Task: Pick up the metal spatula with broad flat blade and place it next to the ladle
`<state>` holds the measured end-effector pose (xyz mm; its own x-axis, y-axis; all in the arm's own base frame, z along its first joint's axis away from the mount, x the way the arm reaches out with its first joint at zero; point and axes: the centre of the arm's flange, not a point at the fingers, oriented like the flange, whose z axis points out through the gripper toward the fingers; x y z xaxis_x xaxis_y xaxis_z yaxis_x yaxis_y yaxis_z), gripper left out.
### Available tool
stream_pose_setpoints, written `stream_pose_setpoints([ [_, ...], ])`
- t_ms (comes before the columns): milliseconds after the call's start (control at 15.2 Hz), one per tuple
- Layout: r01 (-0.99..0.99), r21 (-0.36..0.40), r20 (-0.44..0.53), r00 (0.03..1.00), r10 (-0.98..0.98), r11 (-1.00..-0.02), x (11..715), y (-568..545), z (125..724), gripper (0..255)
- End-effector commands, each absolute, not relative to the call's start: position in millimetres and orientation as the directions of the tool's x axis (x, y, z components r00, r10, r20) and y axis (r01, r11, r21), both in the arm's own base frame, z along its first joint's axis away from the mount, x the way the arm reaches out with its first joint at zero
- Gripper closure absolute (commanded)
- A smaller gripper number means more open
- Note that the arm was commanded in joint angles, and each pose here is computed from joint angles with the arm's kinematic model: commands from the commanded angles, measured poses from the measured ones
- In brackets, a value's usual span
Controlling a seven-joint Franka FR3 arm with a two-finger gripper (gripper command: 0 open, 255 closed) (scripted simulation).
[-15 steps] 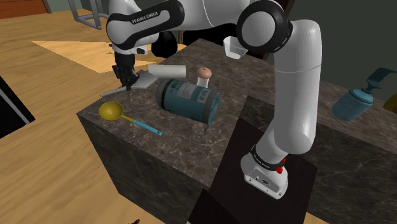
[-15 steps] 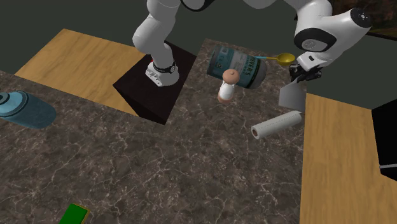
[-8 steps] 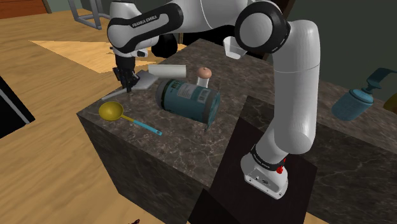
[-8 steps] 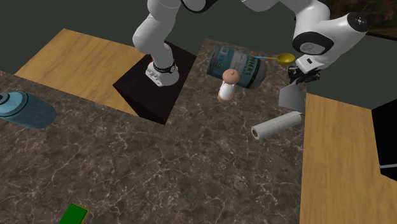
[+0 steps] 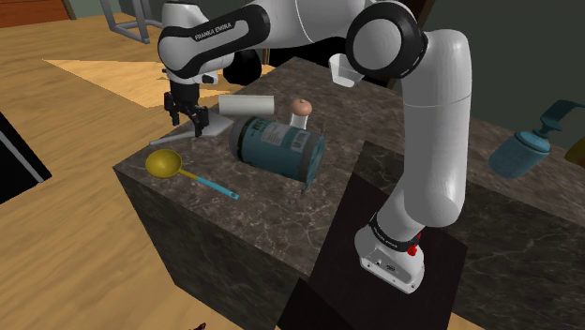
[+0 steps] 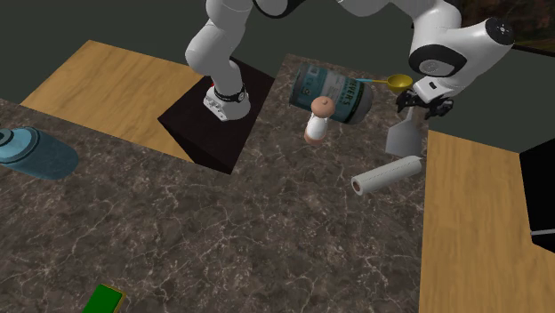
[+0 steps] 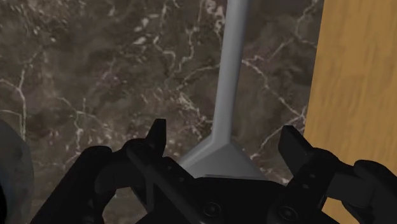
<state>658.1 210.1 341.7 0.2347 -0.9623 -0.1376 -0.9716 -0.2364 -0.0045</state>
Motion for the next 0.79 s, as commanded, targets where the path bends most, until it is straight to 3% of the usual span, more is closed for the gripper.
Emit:
stream_pose_setpoints([
  [0, -0.972, -0.004, -0.138, 0.235, -0.962, -0.236, 658.4, 208.4, 354.8, 0],
  [198, -0.972, -0.004, -0.138, 0.235, -0.962, -0.236, 659.4, 203.4, 391.2, 0],
  [726, -0.972, -0.005, -0.138, 0.235, -0.962, -0.236, 659.4, 203.4, 391.2, 0],
])
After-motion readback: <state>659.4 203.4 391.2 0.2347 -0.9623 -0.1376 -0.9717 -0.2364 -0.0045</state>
